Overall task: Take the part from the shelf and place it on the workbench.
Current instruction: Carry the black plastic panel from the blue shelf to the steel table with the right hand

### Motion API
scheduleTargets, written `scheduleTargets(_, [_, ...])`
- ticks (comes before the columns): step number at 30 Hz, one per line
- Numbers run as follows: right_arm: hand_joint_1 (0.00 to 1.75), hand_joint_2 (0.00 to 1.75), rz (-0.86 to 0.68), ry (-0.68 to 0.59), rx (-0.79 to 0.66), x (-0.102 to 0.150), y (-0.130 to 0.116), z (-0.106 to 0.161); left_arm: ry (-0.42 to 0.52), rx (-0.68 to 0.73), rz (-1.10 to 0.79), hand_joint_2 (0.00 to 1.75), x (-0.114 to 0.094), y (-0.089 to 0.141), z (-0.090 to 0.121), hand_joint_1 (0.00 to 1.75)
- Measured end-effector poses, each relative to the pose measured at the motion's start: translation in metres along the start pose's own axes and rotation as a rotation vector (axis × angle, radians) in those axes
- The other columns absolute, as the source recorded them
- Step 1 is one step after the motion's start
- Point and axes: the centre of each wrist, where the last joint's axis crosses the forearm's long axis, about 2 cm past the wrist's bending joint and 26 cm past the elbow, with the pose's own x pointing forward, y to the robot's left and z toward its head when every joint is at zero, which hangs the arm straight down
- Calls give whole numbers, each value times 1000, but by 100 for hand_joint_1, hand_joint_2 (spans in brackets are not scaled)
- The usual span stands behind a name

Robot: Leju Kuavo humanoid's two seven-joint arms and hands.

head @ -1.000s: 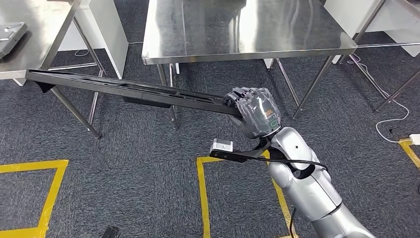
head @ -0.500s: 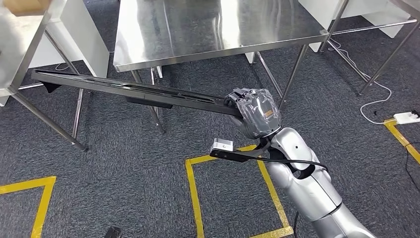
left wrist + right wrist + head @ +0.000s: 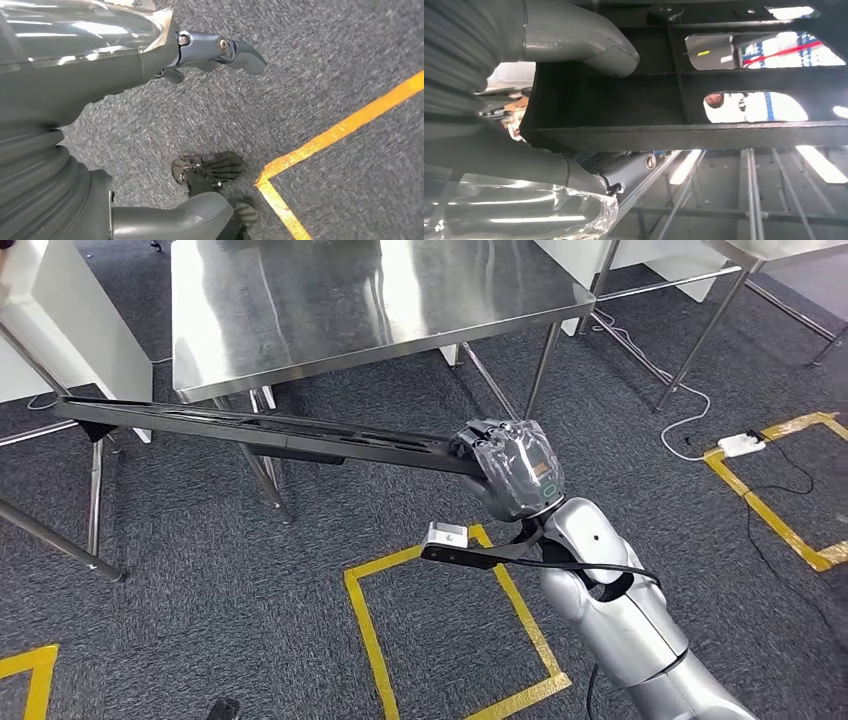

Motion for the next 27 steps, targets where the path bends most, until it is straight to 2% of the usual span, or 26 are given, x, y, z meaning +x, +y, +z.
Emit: scheduleTargets(27, [166, 175, 13, -19, 16, 3, 5, 1, -1, 16, -3, 175, 2, 0, -1, 0])
